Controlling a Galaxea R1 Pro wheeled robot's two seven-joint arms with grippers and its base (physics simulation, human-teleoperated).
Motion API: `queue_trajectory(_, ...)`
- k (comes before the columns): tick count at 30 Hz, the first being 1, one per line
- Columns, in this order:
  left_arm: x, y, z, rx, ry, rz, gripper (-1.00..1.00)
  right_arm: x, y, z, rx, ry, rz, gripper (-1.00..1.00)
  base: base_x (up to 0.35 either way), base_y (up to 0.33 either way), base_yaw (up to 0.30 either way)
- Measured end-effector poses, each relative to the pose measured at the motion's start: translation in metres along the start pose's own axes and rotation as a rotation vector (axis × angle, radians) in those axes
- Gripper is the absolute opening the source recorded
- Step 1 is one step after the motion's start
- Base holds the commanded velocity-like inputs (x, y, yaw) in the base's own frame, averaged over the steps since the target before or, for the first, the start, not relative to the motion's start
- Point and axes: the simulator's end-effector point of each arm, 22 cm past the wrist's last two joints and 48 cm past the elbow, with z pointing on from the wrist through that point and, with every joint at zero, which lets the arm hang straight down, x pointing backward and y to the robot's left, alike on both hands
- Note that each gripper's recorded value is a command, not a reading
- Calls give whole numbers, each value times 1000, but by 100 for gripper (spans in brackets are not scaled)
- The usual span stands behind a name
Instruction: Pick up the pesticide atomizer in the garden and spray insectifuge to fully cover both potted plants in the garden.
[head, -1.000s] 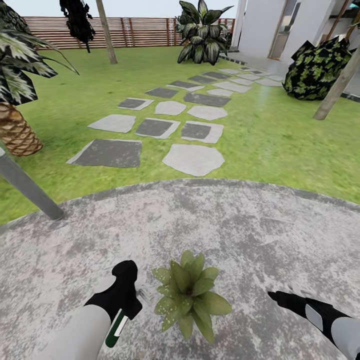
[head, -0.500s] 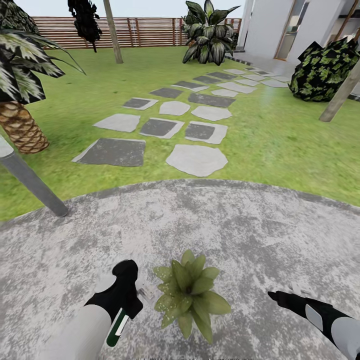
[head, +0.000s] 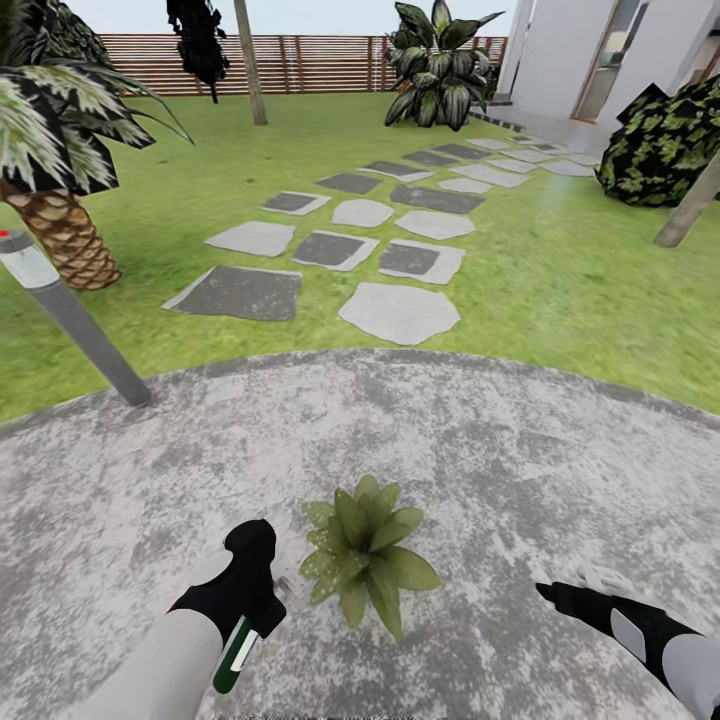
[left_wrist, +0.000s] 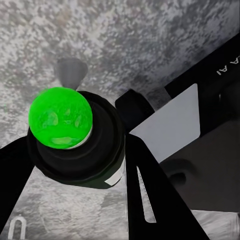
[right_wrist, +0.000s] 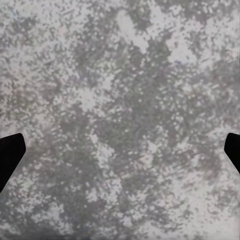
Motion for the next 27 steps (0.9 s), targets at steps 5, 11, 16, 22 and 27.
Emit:
queue_trajectory(5, 0, 0, 0, 0, 0, -1, -100, 0, 0, 0, 0, 0, 0, 100, -10, -6, 249)
queue_trajectory(11, -1, -2, 0, 2, -2, 1, -100, -1, 0, 0, -1, -2, 0, 100, 124, -152, 191)
queue_trajectory(16, -5, -8, -1, 9, -7, 7, -100, 0, 2, 0, -8, -1, -2, 100, 182, -272, 14)
queue_trajectory(22, -7, -10, -1, 13, -9, 10, -100, 0, 1, 0, -6, 0, -4, 100, 23, -316, 62)
queue_trajectory(27, -6, -10, 0, 14, -7, 8, -100, 1, 2, 1, -8, 2, -4, 100, 1, -320, 217)
